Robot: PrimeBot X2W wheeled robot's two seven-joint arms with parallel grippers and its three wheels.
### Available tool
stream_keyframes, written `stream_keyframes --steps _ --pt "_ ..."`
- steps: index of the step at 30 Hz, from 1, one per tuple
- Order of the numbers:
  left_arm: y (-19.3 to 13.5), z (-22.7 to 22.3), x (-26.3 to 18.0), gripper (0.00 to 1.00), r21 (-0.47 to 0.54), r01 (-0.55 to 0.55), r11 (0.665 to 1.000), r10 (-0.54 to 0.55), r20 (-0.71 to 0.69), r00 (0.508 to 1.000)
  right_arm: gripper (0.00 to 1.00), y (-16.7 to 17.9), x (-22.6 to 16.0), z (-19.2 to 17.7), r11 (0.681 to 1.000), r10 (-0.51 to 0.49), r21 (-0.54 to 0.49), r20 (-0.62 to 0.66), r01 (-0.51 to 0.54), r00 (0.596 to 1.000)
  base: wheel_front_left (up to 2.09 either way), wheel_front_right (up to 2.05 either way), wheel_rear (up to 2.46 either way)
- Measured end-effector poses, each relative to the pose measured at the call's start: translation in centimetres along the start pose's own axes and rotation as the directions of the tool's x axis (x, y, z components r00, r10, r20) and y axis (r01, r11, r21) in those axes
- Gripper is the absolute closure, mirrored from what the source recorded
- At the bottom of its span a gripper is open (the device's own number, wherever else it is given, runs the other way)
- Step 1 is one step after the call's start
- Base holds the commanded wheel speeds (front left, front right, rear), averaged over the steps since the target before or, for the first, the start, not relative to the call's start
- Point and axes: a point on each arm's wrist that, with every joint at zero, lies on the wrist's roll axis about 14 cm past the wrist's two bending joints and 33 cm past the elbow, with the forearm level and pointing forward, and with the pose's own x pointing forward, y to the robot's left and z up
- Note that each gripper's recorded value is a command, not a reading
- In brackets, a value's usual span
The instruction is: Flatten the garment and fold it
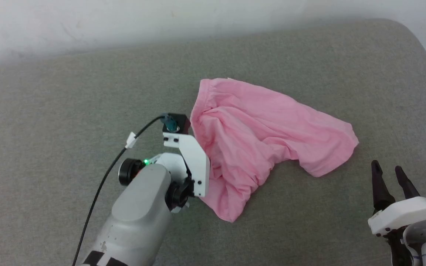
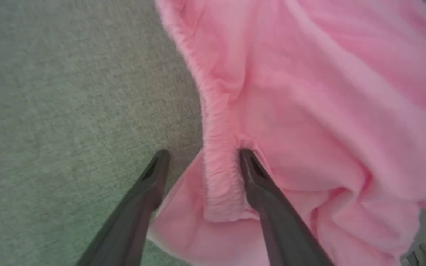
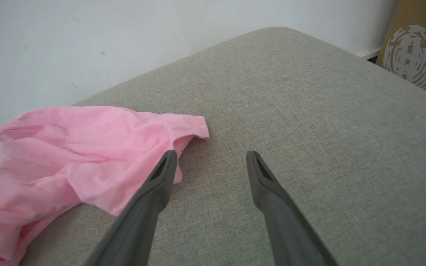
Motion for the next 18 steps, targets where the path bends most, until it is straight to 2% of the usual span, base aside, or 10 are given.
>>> stream_keyframes --steps 1,2,4,7,10,13,18 --pt "0.0 -1.0 0.4 0.00 0.008 -0.002 1.000 0.003 -0.044 0.999 0.00 -0.2 0.0 -0.2 1.000 -0.007 0.000 -0.003 0.007 1.000 0.00 0.00 0.00" --pt "0.1 -1.8 0.6 0.24 0.020 -0.006 1.000 0.008 -0.073 0.997 0.00 -0.5 0.0 -0.3 1.000 -0.014 -0.001 -0.006 0.014 1.000 0.00 0.00 0.00" --pt "0.3 -2.1 0.9 1.00 0.032 -0.010 0.999 0.013 -0.097 0.995 0.00 -0.7 0.0 -0.6 1.000 -0.022 -0.001 -0.012 0.022 1.000 0.00 0.00 0.00" --pt "0.5 -2.1 0.9 1.00 0.015 -0.004 1.000 0.005 -0.095 0.995 0.00 -0.3 0.3 -1.0 1.000 -0.013 -0.001 -0.018 0.013 1.000 0.00 0.00 0.00" --pt "0.8 -1.1 0.5 1.00 -0.081 0.014 0.997 -0.016 -0.026 1.000 0.00 0.6 0.8 -0.9 1.000 0.013 -0.001 -0.014 -0.013 1.000 0.00 0.00 0.00" --pt "2.3 2.1 -0.8 1.00 -0.205 0.024 0.979 0.005 0.139 0.990 0.00 1.9 1.2 -1.1 0.999 0.047 0.000 -0.019 -0.047 0.999 0.00 0.00 0.00" --pt "6.0 7.3 -5.1 1.00 -0.322 0.044 0.946 0.092 0.395 0.914 0.00 4.8 1.7 -1.7 0.992 0.126 0.001 -0.038 -0.126 0.991 0.00 0.00 0.00"
